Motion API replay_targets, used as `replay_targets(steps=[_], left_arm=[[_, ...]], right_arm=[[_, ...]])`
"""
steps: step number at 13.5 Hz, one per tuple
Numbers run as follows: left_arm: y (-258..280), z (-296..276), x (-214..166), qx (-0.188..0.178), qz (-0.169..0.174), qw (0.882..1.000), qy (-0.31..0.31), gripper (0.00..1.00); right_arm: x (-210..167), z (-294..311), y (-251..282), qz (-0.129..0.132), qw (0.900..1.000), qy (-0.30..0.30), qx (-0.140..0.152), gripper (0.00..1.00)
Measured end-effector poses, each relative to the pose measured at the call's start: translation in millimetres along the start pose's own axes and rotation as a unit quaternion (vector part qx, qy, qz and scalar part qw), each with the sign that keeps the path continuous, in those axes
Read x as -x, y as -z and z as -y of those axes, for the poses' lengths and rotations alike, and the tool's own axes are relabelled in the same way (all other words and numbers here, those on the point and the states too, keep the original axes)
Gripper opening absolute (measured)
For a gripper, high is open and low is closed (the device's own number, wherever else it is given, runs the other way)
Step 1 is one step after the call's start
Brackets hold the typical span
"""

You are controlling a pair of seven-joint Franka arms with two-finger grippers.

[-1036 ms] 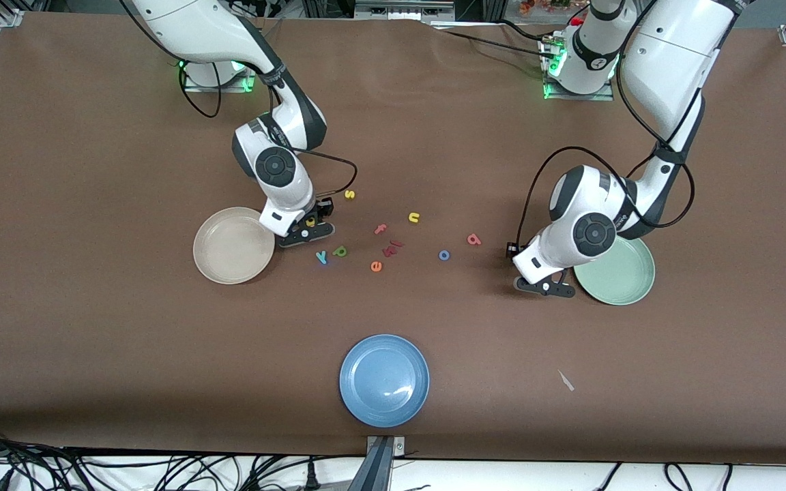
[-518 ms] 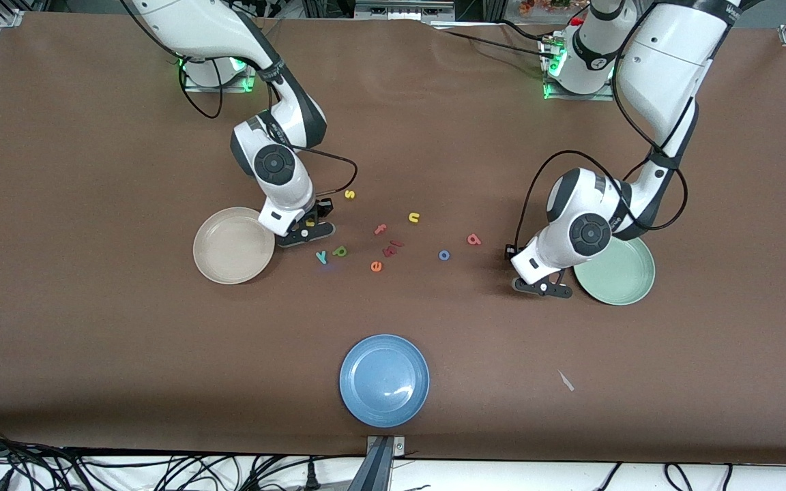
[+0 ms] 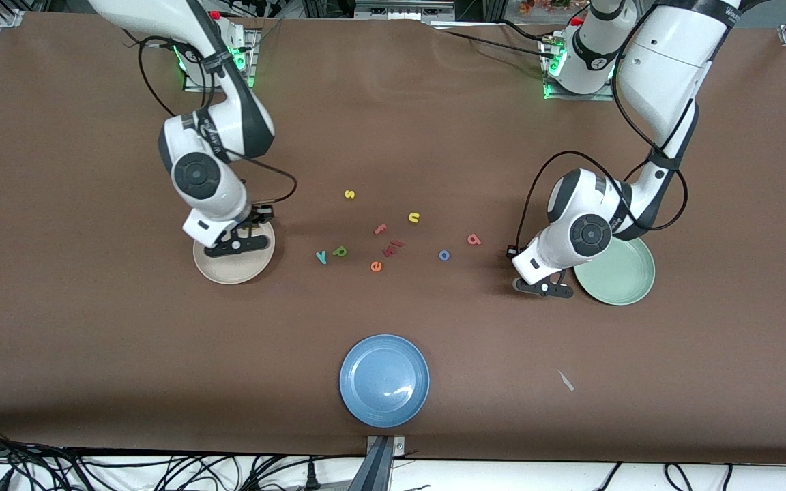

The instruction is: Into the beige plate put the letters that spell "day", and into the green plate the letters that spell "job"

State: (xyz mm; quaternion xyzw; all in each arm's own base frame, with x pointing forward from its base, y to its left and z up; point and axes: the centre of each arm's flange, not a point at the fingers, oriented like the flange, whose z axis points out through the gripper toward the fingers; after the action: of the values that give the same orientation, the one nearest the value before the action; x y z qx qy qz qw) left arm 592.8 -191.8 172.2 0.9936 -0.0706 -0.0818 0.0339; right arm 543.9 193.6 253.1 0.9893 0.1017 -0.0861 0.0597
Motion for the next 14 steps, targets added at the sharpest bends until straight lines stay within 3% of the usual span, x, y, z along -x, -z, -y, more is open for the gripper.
replay_targets(steps=[1,4,6,10,11,14], left_arm=[[0.2,0.1,0.1,0.000,0.000,1.000,0.000,0.11],[0.4,-0.3,0.3,0.000,0.000,1.000,0.000,0.11],[1.9,0.6,0.0,0.000,0.000,1.000,0.000,0.11],[45.2,40.6,-5.1,-0.001,-0.010,1.000,0.027,0.11],[59.2,60.7,-5.7,-0.001,-0.016,0.999,0.032,0.11],[83.5,141.8,-6.9,-0.001,-0.034,0.999,0.031,0.11]], right_arm=[[1.9,-4.8,-13.0,0.012,1.000,-0.003,0.004,0.27],[8.8,-4.7,-59.0,0.037,0.999,-0.003,0.013,0.30],[7.8,-10.7,-67.2,0.039,0.999,-0.008,0.014,0.52],[-8.8,-4.2,-9.6,0.020,1.000,-0.008,0.001,0.94],[-14.0,8.0,11.4,0.009,1.000,0.003,-0.003,1.00],[-23.6,52.6,50.3,-0.023,0.999,0.037,-0.013,1.00]])
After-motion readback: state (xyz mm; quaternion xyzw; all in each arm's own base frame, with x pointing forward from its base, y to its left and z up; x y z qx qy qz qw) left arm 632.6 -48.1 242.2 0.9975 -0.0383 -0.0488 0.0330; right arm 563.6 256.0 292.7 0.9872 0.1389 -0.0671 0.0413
